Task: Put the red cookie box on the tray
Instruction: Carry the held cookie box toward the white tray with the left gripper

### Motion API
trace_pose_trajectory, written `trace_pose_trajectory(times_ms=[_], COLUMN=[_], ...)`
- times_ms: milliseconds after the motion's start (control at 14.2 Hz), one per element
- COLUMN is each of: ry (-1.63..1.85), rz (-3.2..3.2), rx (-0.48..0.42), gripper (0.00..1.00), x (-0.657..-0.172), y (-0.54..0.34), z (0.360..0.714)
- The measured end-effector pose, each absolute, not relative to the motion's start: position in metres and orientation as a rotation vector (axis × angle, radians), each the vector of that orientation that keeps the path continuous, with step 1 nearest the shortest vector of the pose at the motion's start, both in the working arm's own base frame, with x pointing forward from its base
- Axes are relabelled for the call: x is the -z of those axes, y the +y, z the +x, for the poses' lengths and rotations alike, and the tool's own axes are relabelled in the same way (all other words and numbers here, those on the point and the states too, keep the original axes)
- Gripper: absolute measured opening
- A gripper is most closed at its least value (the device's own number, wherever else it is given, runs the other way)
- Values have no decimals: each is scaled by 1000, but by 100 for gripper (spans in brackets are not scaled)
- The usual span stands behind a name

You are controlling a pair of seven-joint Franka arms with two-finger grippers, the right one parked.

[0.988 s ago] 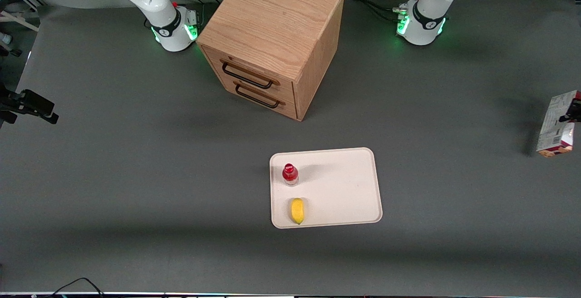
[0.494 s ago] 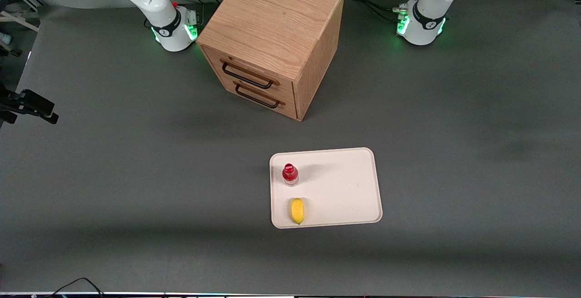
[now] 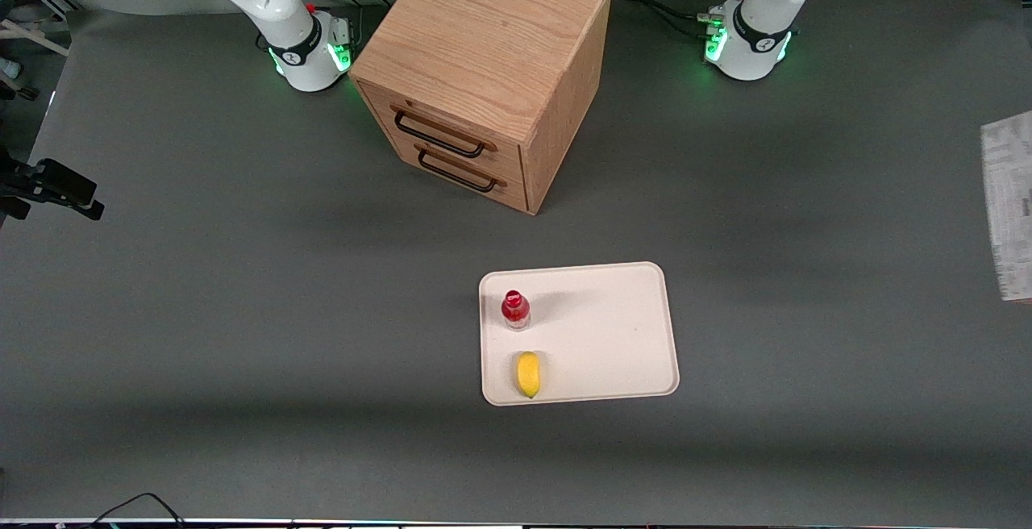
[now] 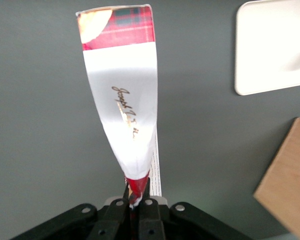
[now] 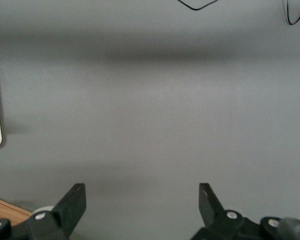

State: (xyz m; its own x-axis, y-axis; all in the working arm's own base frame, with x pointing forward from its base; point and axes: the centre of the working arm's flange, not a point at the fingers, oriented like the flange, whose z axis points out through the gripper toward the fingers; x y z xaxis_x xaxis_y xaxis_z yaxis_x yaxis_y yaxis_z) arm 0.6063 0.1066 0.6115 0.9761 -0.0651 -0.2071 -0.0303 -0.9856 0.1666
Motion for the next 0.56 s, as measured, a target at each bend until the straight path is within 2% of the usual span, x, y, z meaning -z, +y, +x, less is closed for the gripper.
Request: trace_pose_trajectory(times_ms=[282, 424, 565], ry=[92, 138, 171], rz=[3012, 3049, 3038], rx=[369, 334, 293], gripper=[4, 4, 4], x=[-610, -588, -547], y=[-25, -85, -145], z=[616, 624, 632])
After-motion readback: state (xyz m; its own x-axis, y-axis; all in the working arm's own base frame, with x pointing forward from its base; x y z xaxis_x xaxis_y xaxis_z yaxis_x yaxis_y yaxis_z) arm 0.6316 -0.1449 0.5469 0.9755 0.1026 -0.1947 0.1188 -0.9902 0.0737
